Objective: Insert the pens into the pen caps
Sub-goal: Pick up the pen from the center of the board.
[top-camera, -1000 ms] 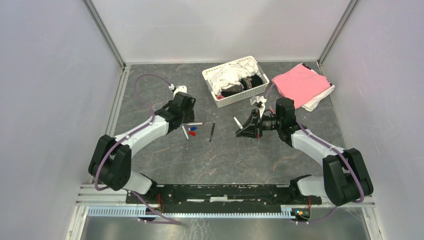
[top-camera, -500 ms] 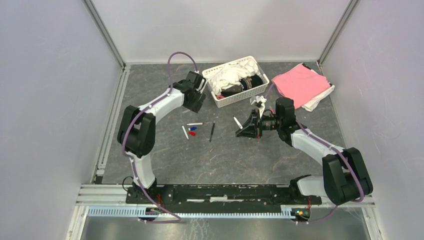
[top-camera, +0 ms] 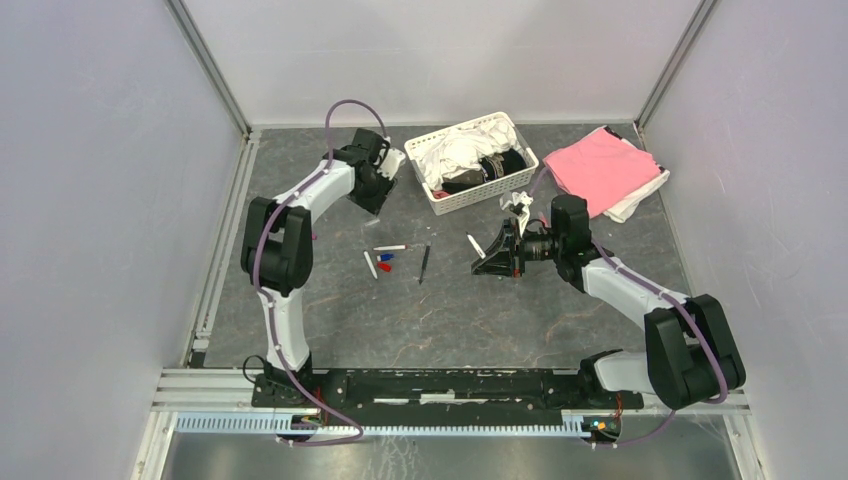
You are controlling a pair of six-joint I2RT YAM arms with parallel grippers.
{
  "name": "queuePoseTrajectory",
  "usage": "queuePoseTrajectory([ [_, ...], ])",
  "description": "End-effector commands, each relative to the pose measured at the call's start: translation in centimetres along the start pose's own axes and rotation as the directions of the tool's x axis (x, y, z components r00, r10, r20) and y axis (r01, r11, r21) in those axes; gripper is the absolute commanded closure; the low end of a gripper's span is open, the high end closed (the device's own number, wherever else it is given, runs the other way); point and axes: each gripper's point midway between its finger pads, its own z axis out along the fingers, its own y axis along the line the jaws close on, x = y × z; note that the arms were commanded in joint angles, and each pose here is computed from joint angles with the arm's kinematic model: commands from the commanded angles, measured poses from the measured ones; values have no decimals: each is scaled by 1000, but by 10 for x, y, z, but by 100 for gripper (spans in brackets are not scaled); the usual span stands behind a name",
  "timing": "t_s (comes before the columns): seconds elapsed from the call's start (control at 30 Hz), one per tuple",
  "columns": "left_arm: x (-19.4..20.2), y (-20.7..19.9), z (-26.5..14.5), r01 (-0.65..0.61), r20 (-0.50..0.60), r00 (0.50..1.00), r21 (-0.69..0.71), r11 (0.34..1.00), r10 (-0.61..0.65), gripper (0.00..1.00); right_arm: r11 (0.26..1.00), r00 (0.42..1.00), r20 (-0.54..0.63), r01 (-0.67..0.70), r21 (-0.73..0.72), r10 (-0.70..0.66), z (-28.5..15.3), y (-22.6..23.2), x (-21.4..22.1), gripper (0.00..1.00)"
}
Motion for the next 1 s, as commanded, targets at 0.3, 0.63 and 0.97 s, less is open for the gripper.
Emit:
queuePoseTrajectory([
  [0.3,1,-2,20,-42,-25,999,71,997,44,54,999,999,11,50,-21,-49,0,-2,-15,100],
  [0.63,6,-2,27,-29,-37,999,85,996,32,55,999,999,10,48,-22,-48,0,-2,-14,100],
  [0.97,9,-5,33,-13,-41,999,115,993,18,60,999,999,10,47,-24,-47,0,-1,-14,100],
])
